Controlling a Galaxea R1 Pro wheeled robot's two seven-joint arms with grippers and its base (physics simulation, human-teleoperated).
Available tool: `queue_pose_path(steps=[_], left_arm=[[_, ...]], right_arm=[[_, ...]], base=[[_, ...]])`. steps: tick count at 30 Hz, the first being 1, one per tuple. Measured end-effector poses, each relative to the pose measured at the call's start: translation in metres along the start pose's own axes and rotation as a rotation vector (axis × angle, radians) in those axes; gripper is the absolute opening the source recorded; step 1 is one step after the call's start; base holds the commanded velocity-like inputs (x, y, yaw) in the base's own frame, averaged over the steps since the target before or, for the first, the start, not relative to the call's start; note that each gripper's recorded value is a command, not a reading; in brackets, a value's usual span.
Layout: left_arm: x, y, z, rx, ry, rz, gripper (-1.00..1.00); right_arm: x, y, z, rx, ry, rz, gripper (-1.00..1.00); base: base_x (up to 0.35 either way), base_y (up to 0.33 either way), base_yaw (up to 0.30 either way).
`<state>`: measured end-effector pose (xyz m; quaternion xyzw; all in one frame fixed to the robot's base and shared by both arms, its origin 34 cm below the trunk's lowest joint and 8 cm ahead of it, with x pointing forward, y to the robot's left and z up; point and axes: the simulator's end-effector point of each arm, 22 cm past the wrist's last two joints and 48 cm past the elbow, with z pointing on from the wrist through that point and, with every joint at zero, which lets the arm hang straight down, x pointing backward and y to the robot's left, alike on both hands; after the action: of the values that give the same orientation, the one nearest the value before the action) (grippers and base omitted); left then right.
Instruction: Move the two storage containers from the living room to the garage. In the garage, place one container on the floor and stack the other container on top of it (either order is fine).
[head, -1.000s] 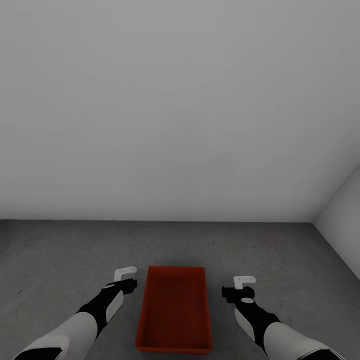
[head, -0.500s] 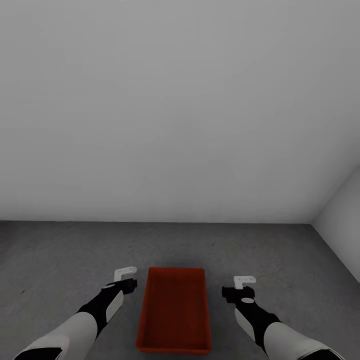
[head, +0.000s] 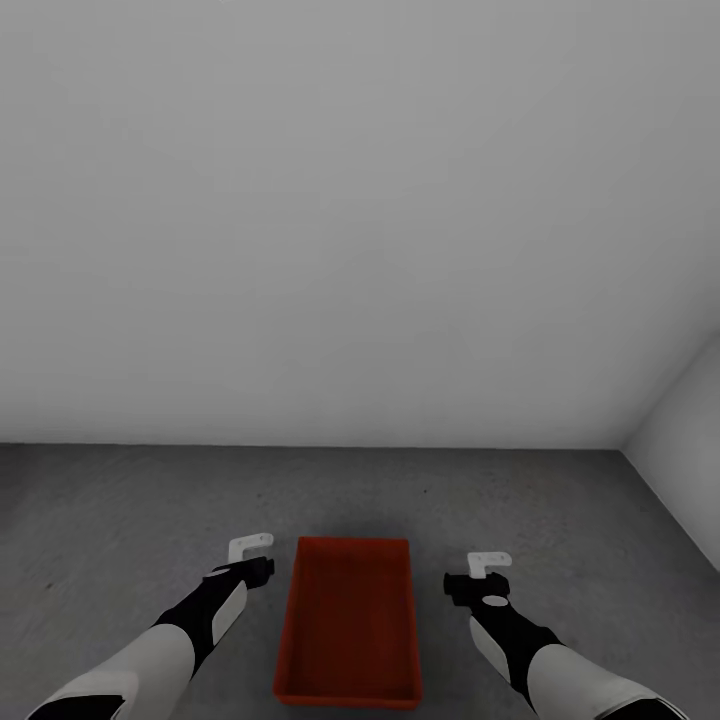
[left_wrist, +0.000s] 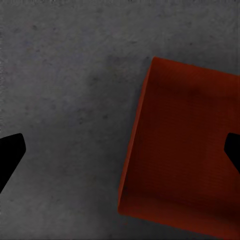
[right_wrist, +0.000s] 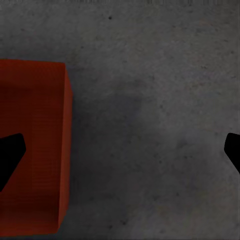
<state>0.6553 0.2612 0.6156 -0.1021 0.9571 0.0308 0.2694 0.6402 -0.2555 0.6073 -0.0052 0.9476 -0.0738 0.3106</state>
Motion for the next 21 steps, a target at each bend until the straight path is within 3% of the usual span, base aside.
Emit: queue_pose_path(steps=[13, 21], left_arm=[[-0.007, 0.001, -0.016, -0.001, 0.001, -0.001, 1.00], [-0.008, 0.001, -0.016, -0.001, -0.001, -0.001, 1.00]], right_arm=[[-0.009, -0.003, -0.015, 0.000, 0.000, 0.000, 1.00], [-0.009, -0.002, -0.015, 0.000, -0.001, 0.001, 1.00]], base=[[0.000, 0.000, 0.000], [0.000, 0.000, 0.000]])
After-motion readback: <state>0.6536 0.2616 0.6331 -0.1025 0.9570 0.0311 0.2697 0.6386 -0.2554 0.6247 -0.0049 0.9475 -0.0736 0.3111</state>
